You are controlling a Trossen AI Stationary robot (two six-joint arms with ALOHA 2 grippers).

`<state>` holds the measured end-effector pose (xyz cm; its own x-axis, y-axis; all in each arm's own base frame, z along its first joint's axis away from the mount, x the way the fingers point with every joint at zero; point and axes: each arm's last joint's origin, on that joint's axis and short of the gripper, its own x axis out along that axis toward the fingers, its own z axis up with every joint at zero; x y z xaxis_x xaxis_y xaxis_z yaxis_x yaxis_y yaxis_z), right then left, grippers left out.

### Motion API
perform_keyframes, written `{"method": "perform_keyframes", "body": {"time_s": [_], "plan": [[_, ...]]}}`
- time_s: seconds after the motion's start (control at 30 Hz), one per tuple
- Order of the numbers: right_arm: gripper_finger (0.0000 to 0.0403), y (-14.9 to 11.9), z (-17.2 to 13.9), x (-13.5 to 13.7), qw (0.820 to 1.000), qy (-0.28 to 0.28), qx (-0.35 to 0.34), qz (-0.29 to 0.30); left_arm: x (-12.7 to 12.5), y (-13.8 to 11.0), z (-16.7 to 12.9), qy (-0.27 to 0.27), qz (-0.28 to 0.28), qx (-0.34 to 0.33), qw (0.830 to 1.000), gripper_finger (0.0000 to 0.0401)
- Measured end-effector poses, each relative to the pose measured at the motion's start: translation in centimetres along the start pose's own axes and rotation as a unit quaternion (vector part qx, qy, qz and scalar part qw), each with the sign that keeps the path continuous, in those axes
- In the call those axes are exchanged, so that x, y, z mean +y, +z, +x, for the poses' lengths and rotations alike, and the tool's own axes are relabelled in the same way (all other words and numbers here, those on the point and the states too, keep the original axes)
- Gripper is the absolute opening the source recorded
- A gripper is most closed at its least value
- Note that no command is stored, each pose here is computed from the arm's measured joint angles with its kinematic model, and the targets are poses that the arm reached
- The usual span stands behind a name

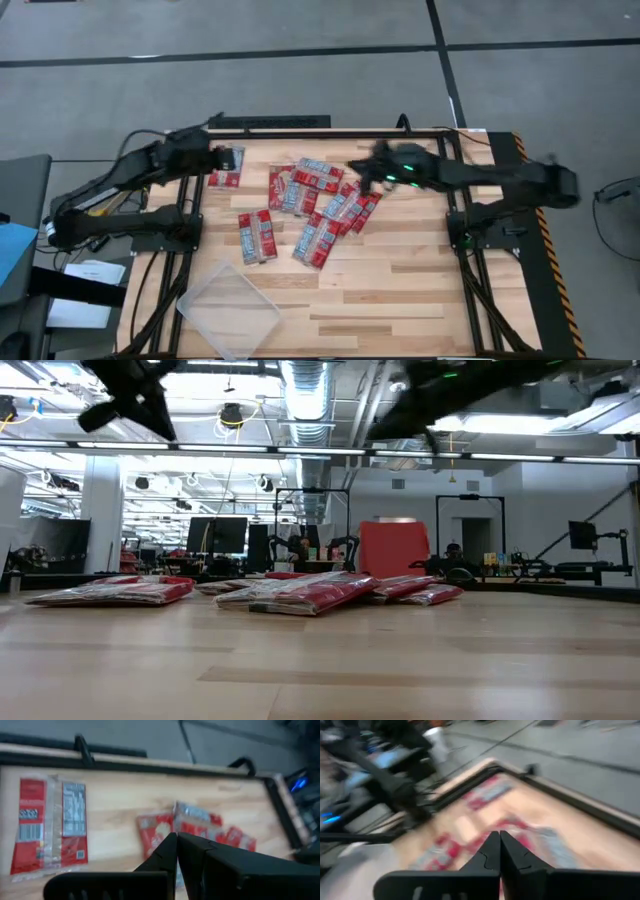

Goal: Sort popcorn bags into baskets
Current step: Put the red popcorn bag into the transparent bin

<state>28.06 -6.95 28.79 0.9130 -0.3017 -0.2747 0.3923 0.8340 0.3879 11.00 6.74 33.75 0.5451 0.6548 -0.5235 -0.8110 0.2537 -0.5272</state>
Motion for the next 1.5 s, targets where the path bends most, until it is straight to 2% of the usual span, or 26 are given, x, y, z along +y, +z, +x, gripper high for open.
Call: {"method": "perform_keyframes", "body": {"time_s": [0.13, 0.3, 0.43, 0.6, 0.73, 0.87, 1.1, 1.2, 1.33, 1.4, 1.5], "plan": [[0.0007, 1.4, 7.2, 1.2, 0.996, 0.084, 0.019, -0.009, 0.7, 0.3, -1.7, -0.019, -0.012, -0.027, 0.999, 0.0], [0.0011, 2.7, 15.8, 3.2, 0.989, 0.134, 0.043, -0.056, 1.2, 0.3, -2.5, -0.019, -0.015, -0.039, 0.999, 0.0], [0.001, 3.4, 21.4, 4.3, 0.983, 0.16, 0.058, -0.074, 1.3, 0.2, -2.4, -0.013, -0.013, -0.036, 0.999, 0.0], [0.0007, 3.1, 26.8, 4.8, 0.98, 0.17, 0.069, -0.078, 1.4, 0.1, -2.4, -0.006, -0.01, -0.031, 0.999, 0.0], [0.0018, 0.9, 29.8, 3.7, 0.982, 0.164, 0.06, -0.075, 1.4, 0.1, -2.4, -0.001, -0.009, -0.034, 0.999, 0.0], [0.0007, -1.8, 31.3, 2.2, 0.99, 0.104, 0.062, -0.066, 1.5, 0.1, -2.4, 0.007, -0.007, -0.036, 0.999, 0.0], [0.0018, -5.3, 32.7, 1.0, 0.99, 0.084, 0.096, -0.065, 2.0, -0.1, -2.3, 0.04, 0.0, -0.037, 0.999, 0.0], [0.0014, -5.5, 32.1, 1.6, 0.983, 0.093, 0.141, -0.072, 2.3, -0.7, -1.4, 0.104, 0.025, -0.005, 0.994, 0.0], [0.0005, -3.5, 29.5, 3.3, 0.965, 0.093, 0.201, -0.137, 2.9, -1.6, 1.4, 0.236, 0.07, 0.076, 0.966, 0.0], [0.0006, -0.8, 27.1, 4.5, 0.958, 0.067, 0.208, -0.187, 2.8, -1.8, 3.2, 0.273, 0.102, 0.105, 0.951, 0.0], [0.0017, 4.9, 21.7, 6.6, 0.948, 0.025, 0.19, -0.255, 2.6, -1.7, 6.1, 0.32, 0.148, 0.12, 0.928, 0.0]]}}
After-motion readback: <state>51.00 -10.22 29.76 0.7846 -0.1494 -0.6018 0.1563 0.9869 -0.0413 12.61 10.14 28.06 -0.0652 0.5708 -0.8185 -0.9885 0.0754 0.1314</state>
